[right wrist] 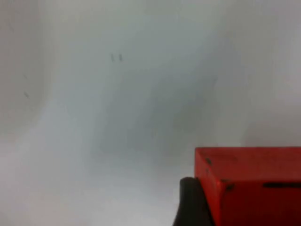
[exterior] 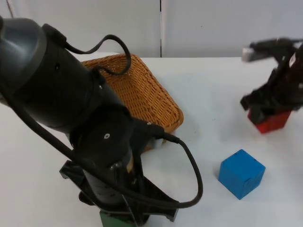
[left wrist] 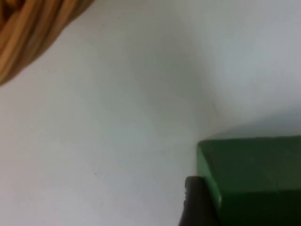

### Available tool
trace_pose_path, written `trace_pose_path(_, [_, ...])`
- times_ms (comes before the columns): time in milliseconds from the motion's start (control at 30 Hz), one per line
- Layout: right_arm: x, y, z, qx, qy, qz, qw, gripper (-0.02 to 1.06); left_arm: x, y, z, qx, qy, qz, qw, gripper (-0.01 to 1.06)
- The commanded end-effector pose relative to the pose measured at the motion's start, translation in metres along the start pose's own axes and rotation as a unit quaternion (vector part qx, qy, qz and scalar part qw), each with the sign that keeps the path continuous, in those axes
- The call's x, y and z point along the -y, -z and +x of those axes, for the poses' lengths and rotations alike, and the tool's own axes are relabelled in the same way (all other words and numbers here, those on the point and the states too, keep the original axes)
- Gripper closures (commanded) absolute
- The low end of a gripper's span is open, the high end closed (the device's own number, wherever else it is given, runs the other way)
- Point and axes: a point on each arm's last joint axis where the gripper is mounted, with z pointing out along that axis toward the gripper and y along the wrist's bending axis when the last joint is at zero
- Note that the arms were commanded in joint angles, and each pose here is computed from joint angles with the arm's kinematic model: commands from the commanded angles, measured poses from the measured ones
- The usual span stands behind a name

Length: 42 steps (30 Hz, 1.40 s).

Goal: Pick up one cube with each hand and place exactly two cubes into the same basket, leaving the remaining cube outside.

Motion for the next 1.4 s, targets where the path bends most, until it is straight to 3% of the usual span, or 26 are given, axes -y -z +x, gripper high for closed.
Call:
trace_pose_path(0, [0.002,0.025,-0.010,0.033,0.002,0.004,0.9994,1.05,0.001,0.013,-0.001,0.007,0.004,0.001,1.000,1.05])
trace_pose_path(133, [0.003,0.056,-0.017,0.068,0.002,0.006,0.9977,1.05,-0.003,0.034,-0.001,0.016,-0.009,-0.004,1.000,1.05])
trace_pose_path(467, [0.004,0.131,-0.018,0.120,0.001,0.010,0.9927,1.05,-0.011,0.108,-0.005,0.127,-0.031,0.028,0.991,1.05])
trace_pose_path(1200, [0.003,0.139,-0.016,0.118,-0.001,0.009,0.9929,1.05,-0.015,0.114,-0.003,0.125,-0.070,0.014,0.990,1.05])
trace_pose_path(1367, [0.001,0.139,-0.014,0.108,0.010,0.007,0.9941,1.05,-0.034,0.113,-0.010,0.128,-0.056,0.004,0.990,1.05])
